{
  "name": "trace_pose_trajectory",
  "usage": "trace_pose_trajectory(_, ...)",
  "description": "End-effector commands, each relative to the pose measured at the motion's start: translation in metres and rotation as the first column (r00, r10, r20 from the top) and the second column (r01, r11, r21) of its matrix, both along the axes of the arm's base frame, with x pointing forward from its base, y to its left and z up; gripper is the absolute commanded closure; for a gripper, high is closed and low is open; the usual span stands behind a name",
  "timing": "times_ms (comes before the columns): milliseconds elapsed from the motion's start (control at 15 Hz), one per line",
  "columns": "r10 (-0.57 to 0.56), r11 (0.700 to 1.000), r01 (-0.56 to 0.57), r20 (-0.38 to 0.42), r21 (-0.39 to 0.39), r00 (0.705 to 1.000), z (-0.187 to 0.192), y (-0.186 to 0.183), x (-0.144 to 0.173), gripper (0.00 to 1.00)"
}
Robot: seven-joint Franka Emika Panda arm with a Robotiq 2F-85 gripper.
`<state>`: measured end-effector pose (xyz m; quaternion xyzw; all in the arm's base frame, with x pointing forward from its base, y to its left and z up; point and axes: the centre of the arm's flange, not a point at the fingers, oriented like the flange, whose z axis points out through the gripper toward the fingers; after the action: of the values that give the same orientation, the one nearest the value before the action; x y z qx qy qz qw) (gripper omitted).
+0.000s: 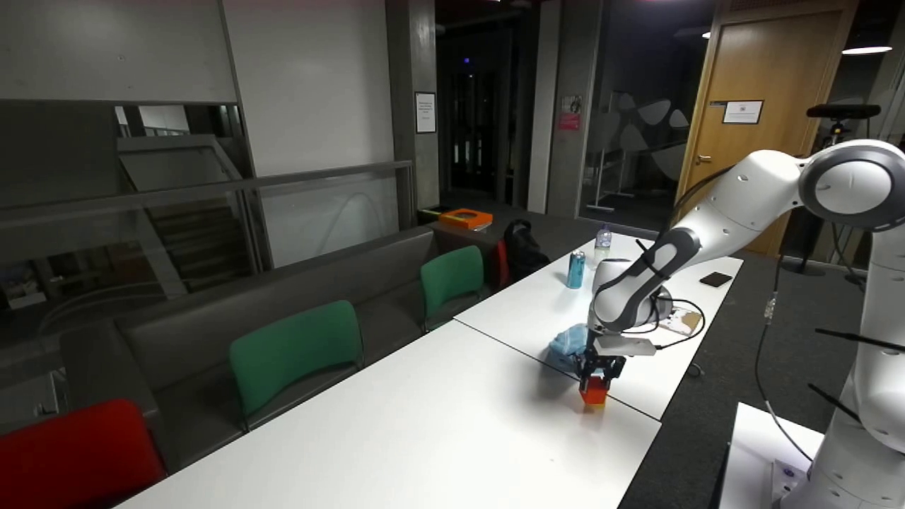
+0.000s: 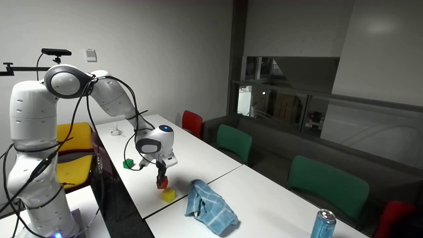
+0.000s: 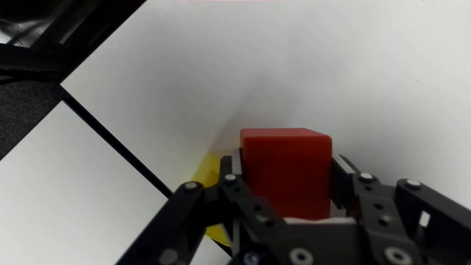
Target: Pick up the orange and green object and place them on top of the yellow object
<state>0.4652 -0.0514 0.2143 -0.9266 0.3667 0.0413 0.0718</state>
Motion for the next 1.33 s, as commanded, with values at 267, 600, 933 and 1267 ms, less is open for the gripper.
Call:
trace_pose_trajectory(267, 0.002, 0.999, 0.001, 0.061, -0.043, 0.998, 0.039, 0.009, -0.043, 0.7)
trace_pose_trajectory(600, -0.016, 0.997, 0.021, 0.063, -0.077, 0.998, 0.053, 0.006, -0.037, 0.7)
trace_pose_trajectory(933, -0.04, 0.994, 0.045, 0.053, -0.098, 0.998, 0.048, -0.015, -0.03, 0.7)
trace_pose_trajectory(1267, -0.054, 0.994, 0.059, 0.057, -0.093, 0.997, 0.045, -0.026, -0.024, 0.7)
